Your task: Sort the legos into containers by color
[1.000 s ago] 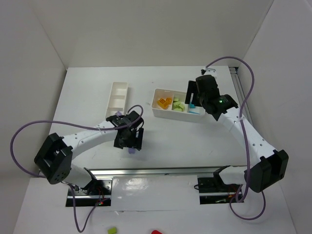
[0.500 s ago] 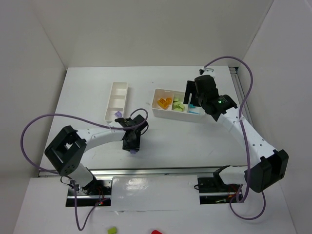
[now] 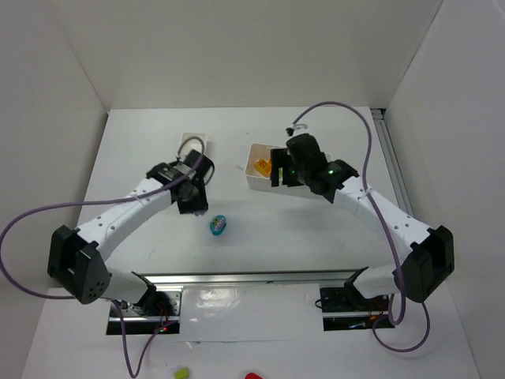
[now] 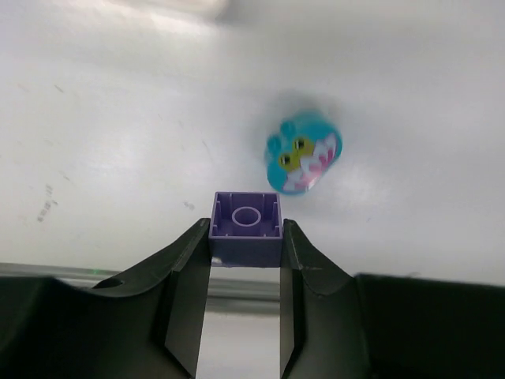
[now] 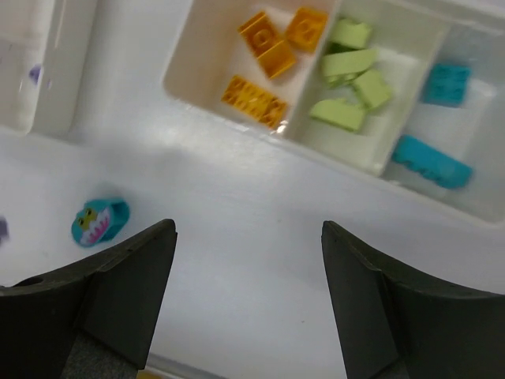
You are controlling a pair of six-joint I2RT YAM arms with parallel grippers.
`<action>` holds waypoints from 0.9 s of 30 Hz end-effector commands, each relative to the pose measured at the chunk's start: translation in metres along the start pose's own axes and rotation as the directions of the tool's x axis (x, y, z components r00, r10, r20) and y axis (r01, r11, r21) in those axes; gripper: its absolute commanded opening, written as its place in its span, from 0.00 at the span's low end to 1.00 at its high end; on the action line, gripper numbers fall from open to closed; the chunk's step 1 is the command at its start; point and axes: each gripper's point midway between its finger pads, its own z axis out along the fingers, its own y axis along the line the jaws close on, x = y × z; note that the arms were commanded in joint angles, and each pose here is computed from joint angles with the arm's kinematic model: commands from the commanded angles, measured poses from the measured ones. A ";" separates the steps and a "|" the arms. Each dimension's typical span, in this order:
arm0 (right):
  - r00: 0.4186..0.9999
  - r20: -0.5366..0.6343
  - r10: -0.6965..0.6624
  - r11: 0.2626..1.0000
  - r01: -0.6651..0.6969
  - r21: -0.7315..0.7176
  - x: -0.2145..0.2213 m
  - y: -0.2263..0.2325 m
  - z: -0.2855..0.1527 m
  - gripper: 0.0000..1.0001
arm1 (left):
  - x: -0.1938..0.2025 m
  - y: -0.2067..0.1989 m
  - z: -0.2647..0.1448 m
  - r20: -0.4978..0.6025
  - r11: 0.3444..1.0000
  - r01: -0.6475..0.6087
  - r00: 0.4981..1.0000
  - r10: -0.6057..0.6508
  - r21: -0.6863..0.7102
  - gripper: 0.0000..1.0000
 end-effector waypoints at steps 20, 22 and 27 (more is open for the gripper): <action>0.898 0.044 -0.439 0.812 0.417 -0.409 0.145 0.190 0.061 0.95 | -0.154 0.065 0.087 0.059 0.971 0.226 0.973 -0.222 -0.080 0.60; 0.881 0.028 -0.472 0.798 0.440 -0.412 0.155 0.195 0.076 0.97 | -0.154 0.067 0.085 0.061 0.970 0.225 0.973 -0.221 -0.091 0.85; 0.859 0.013 -0.512 0.767 0.464 -0.443 0.171 0.209 0.099 0.97 | -0.166 0.064 0.050 0.126 0.974 0.219 0.969 -0.210 -0.058 0.95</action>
